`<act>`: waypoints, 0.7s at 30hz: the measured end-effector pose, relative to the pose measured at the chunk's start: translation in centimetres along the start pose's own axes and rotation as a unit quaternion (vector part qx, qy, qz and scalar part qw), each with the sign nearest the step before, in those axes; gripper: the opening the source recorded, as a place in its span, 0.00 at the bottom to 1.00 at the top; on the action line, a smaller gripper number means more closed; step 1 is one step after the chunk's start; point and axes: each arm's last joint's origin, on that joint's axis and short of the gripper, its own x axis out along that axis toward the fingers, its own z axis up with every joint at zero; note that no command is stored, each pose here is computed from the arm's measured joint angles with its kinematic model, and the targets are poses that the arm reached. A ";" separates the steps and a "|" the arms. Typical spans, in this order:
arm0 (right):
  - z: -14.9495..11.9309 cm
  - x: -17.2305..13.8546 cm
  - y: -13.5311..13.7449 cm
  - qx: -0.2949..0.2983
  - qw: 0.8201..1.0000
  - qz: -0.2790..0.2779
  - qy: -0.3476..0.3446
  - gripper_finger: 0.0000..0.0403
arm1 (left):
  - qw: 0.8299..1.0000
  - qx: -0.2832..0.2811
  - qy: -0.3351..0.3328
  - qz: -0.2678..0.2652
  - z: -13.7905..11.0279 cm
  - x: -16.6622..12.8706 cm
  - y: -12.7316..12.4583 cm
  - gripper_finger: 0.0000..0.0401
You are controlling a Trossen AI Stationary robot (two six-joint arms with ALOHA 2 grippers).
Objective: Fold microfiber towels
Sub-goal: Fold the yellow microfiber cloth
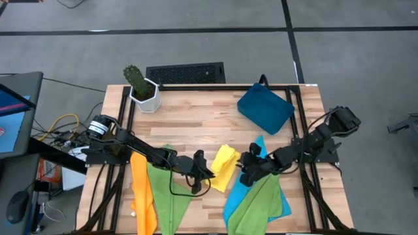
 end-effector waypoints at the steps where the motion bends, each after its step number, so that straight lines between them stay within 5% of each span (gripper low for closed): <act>1: 0.1 0.2 0.2 0.006 1.000 0.007 -0.008 0.27 | 1.000 0.000 0.000 -0.005 0.1 0.0 -0.1 0.02; 21: -1.1 4.0 1.0 0.007 1.000 0.026 -0.004 0.25 | 0.999 -0.006 0.026 -0.023 -0.2 0.0 -0.4 0.02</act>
